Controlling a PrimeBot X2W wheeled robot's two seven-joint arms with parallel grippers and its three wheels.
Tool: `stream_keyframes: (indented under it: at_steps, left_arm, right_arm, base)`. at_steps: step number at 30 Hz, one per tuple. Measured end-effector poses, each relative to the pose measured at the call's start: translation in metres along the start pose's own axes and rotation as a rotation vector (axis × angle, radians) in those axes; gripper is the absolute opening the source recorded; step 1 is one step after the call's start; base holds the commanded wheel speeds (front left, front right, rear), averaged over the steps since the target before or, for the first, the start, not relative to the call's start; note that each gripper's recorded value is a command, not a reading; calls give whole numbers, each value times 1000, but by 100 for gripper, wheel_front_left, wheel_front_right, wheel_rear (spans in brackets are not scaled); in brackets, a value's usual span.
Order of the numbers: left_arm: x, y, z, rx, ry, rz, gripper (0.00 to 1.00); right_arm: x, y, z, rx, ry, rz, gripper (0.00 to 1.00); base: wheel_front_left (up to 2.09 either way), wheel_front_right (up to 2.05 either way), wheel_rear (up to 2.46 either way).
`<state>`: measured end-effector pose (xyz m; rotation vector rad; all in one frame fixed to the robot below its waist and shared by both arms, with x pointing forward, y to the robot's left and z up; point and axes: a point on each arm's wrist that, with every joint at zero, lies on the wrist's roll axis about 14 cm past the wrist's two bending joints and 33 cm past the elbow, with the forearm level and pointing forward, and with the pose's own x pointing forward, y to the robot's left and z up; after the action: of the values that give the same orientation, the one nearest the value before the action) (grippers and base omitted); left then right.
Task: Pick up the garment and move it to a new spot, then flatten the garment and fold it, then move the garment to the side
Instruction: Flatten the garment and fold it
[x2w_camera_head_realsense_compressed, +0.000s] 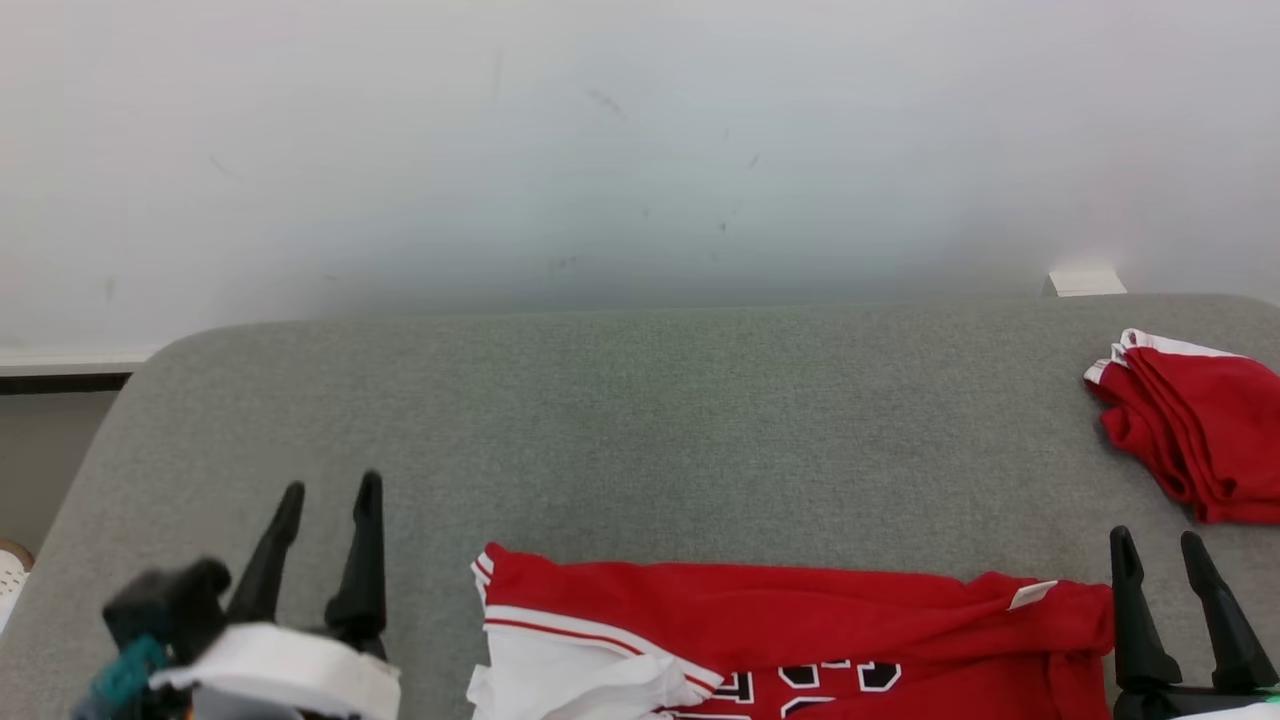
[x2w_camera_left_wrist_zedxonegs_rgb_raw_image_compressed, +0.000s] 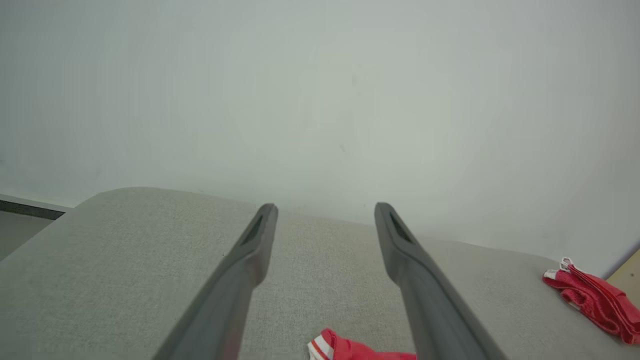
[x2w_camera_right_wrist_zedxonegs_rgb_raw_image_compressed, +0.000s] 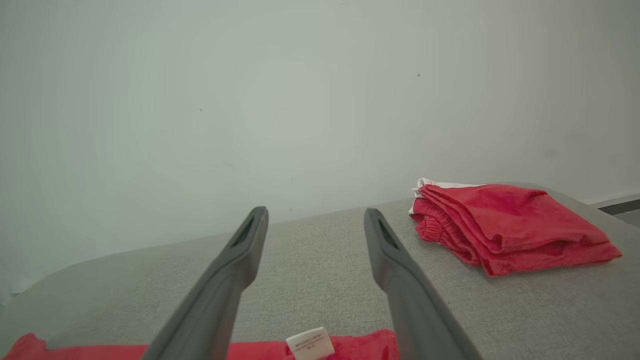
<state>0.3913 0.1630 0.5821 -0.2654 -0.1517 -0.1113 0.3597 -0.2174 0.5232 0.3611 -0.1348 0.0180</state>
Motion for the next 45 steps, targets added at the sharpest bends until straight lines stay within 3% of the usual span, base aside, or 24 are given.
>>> stream_keyframes:
  at_steps: [9,21,40,45]
  left_arm:
    - [-29,-1,-45,7,46,40,100]
    - [-30,-3,-58,-1,52,17,100]
    - [-34,0,-74,6,90,9,100]
    - [-37,7,-76,7,97,24,100]
  right_arm:
    - [-13,-13,-17,-27,45,-59,100]
    - [-11,-26,-32,-51,130,-92,100]
    - [-25,-43,-131,58,643,-208,100]
    - [-27,-42,-144,83,709,-221,100]
  base:
    - [0,0,0]
    - [0,0,0]
    - [0,0,0]
    - [0,0,0]
